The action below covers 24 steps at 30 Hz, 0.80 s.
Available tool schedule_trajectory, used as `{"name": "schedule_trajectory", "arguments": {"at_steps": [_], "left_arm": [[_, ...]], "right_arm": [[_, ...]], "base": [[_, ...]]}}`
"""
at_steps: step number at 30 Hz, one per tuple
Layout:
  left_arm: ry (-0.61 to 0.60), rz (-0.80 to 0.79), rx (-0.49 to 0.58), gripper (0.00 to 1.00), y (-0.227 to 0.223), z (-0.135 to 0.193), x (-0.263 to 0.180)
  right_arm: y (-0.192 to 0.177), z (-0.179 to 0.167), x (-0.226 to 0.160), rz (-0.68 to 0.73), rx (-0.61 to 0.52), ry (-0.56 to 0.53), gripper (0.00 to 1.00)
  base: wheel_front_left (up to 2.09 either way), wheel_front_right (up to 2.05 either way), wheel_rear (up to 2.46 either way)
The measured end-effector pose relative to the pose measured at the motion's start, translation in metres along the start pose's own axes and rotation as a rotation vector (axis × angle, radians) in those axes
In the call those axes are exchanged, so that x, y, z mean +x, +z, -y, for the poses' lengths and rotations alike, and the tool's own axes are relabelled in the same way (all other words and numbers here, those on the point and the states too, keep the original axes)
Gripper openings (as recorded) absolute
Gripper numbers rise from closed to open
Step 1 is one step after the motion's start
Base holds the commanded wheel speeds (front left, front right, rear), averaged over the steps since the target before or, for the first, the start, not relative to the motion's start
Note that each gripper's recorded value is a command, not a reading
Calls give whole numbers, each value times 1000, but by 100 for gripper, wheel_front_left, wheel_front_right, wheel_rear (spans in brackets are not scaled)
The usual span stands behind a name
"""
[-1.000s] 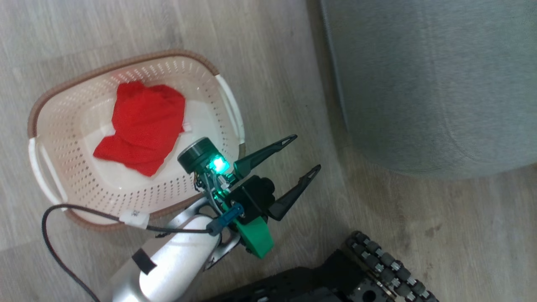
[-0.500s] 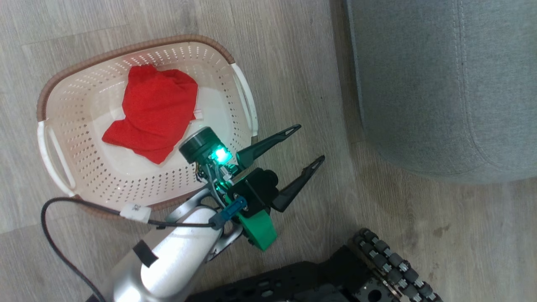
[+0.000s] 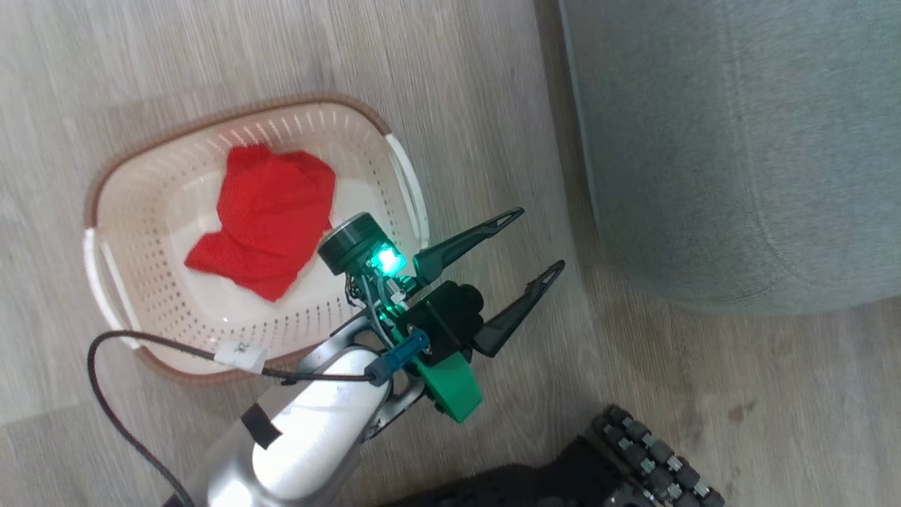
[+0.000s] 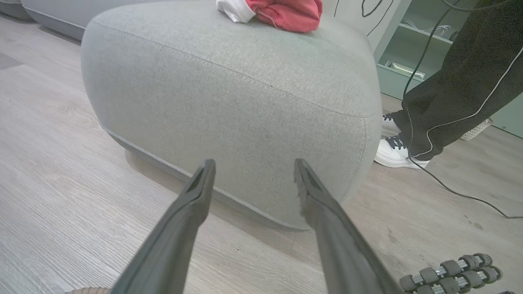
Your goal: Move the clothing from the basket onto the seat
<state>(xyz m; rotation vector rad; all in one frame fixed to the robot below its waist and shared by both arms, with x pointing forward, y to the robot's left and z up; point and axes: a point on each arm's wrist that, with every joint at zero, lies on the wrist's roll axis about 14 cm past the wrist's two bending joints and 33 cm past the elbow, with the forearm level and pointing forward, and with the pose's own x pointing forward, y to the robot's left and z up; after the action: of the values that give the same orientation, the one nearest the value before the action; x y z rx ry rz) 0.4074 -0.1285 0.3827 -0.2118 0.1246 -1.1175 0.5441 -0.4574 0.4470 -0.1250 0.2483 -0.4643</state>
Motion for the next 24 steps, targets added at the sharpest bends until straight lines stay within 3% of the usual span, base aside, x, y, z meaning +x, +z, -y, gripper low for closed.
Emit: {"name": "schedule_trajectory", "arguments": {"at_steps": [9,12,24], "left_arm": [[25,64,56,100,48,13,-2],[41,74,59,100,60,23,-7],[253,189,141,100,128,2,-48]], "right_arm": [[29,-4,-40,81,4,87,100],[53,-8,-55,154,66,122,100],[141,-59,-137,461,186,387,100]], "base": [[0,0,0],[0,0,0],[0,0,0]]}}
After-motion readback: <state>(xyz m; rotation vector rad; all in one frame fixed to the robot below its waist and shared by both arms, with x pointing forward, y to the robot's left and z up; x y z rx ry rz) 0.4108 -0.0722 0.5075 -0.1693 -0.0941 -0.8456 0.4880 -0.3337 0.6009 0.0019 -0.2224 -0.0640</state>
